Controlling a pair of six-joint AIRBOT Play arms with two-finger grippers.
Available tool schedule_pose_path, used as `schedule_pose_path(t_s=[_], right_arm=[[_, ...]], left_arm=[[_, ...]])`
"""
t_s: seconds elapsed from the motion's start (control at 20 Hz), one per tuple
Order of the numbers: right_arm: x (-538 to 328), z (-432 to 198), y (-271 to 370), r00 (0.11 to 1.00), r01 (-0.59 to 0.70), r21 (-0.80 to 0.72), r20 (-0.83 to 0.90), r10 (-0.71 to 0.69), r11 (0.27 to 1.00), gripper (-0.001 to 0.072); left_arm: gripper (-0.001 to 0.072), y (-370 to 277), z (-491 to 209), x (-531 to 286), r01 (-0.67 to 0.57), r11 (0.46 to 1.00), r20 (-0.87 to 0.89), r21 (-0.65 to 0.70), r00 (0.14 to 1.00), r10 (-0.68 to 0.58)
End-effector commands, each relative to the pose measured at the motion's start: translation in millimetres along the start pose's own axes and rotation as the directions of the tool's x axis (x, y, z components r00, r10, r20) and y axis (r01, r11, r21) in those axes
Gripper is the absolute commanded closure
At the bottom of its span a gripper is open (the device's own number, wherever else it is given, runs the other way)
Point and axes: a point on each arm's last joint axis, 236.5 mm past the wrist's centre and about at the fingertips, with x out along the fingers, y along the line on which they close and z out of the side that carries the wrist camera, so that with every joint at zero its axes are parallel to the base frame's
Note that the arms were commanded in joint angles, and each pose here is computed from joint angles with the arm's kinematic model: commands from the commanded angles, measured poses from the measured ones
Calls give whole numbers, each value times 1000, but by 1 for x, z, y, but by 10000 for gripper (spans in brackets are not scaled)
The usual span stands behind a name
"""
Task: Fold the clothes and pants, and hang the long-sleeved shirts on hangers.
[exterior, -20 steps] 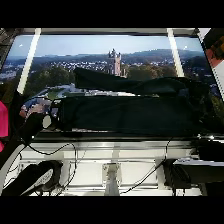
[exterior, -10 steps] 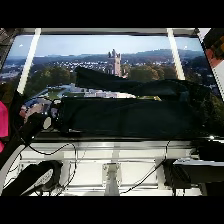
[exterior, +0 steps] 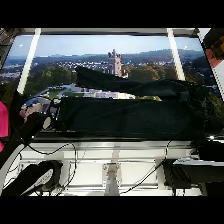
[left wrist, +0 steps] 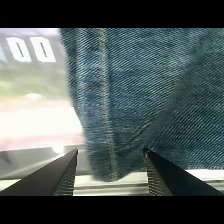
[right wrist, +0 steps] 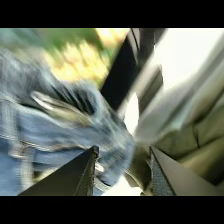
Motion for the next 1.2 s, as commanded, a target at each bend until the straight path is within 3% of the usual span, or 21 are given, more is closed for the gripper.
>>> schedule_pose_path(t_s=[0.0,0.15,0.25,0.4,0.5,0.55,0.6,0.75,0.85,0.9,1.15], right_arm=[[-56,44,34,972,-125,-23,196,127,992,319],[-106,68,85,890,-306,-96,325,320,947,319],[-117,65,121,837,-432,-142,305,455,891,319],[-107,59,171,790,-546,-176,219,573,819,317],[-101,64,196,774,-560,-201,221,594,804,298],[-99,68,207,766,-559,-215,236,598,801,193],[-98,72,218,756,-559,-229,252,603,797,146],[-94,76,244,737,-558,-263,278,616,787,145],[-88,76,258,734,-558,-276,275,621,782,49],[-85,76,264,733,-558,-281,274,623,780,48],[-82,79,270,729,-555,-288,283,623,780,35]], left_arm=[[236,25,35,-29,-79,996,95,-28,992,81],[240,34,109,-82,-4,978,340,-206,937,76],[267,15,150,-106,158,953,466,-260,884,-19],[288,-25,186,-100,410,857,526,-311,826,-204],[283,-34,212,-86,538,744,572,-396,778,-259],[236,-31,226,-79,583,685,607,-437,753,-253],[228,-25,238,-72,611,637,634,-470,736,-237],[228,-13,256,-39,626,556,640,-547,741,-204],[228,-16,260,-17,653,434,625,-620,746,-230],[228,-13,264,-8,657,391,624,-645,748,-228],[235,-2,280,24,637,360,602,-681,768,-220]])
